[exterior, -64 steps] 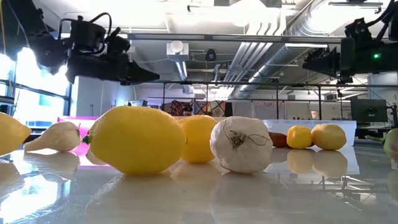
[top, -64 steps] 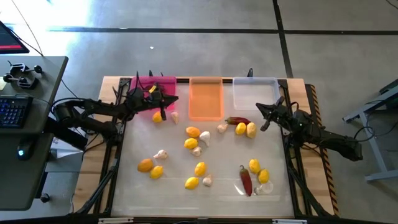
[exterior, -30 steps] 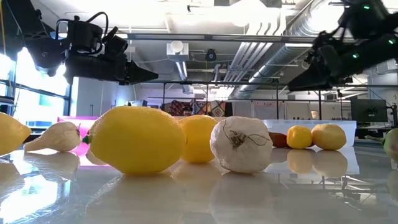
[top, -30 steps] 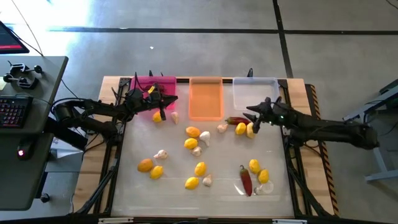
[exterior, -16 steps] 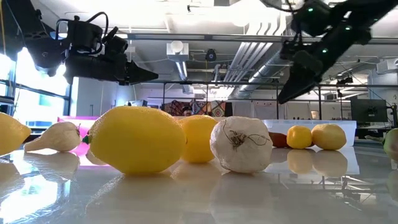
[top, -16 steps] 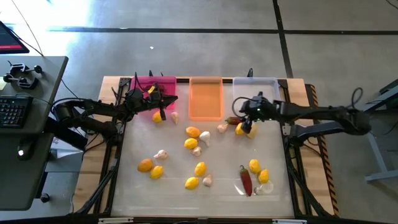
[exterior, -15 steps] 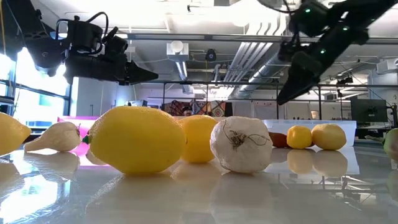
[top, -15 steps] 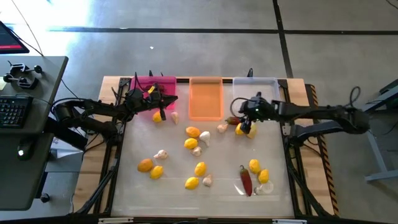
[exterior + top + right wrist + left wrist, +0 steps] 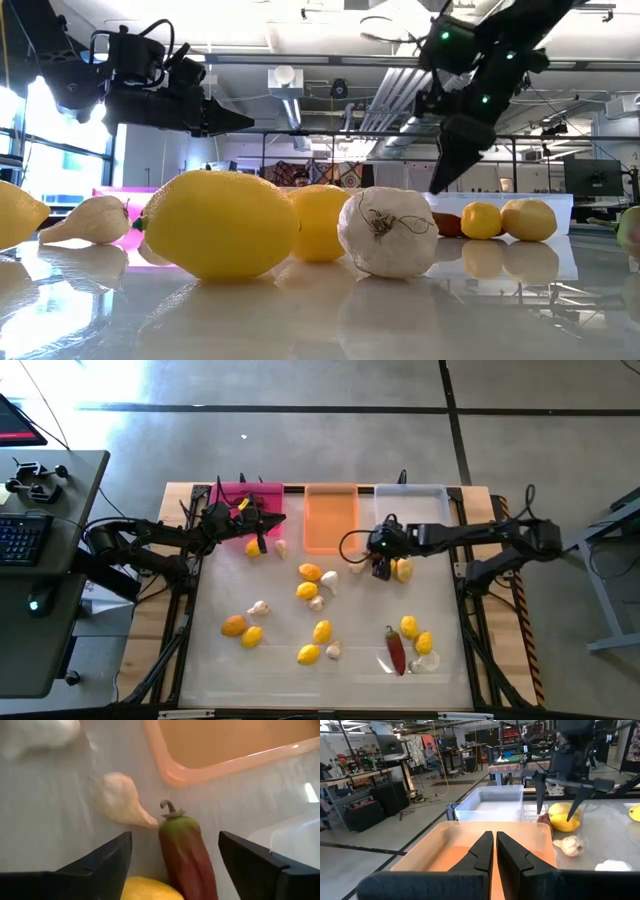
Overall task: Sort produce into baskets
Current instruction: Put the red chili pepper into the pink bin
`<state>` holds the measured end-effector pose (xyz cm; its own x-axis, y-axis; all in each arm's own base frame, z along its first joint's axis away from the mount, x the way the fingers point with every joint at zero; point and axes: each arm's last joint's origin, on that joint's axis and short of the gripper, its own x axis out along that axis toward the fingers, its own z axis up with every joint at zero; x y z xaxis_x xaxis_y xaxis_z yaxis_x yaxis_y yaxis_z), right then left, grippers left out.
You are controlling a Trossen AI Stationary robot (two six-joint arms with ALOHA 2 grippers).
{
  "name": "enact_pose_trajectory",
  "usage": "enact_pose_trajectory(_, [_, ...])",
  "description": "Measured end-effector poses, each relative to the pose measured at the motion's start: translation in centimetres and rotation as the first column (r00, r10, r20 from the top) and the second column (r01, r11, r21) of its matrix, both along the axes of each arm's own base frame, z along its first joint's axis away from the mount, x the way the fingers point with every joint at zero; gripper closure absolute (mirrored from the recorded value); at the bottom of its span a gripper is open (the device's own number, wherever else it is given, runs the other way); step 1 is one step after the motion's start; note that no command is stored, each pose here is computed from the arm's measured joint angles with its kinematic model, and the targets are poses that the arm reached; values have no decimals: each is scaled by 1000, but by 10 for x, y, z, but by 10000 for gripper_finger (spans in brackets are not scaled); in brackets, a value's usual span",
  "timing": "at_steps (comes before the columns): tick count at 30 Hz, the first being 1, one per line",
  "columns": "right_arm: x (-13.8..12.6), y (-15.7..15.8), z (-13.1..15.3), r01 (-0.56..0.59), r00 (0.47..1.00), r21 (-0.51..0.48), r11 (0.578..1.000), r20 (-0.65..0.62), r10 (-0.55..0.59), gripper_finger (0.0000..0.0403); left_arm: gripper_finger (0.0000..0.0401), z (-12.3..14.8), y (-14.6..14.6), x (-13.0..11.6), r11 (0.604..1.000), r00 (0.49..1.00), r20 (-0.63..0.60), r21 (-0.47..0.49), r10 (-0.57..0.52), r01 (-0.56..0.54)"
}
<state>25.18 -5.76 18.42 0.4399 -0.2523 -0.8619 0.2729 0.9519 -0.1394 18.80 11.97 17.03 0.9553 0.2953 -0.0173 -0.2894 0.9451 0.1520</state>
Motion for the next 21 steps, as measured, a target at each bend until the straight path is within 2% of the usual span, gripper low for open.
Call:
enact_pose_trajectory(6, [13,-5,-16,-46,993,-1,999,-107,46,105,393,0,0,0,1000,1000,-2,-7,0,0])
enact_pose_trajectory(13, [20,-6,-32,-48,985,17,999,-168,50,107,393,0,0,0,1000,1000,2,-17,1,-1])
enact_pose_trajectory(17, [20,-7,-36,-48,982,21,999,-183,51,135,393,-1,0,0,1000,1000,-4,-12,2,-2])
enact_pose_trajectory(21, [20,-7,-36,-62,979,18,998,-192,64,187,393,-2,0,0,1000,1000,-13,-18,4,-4])
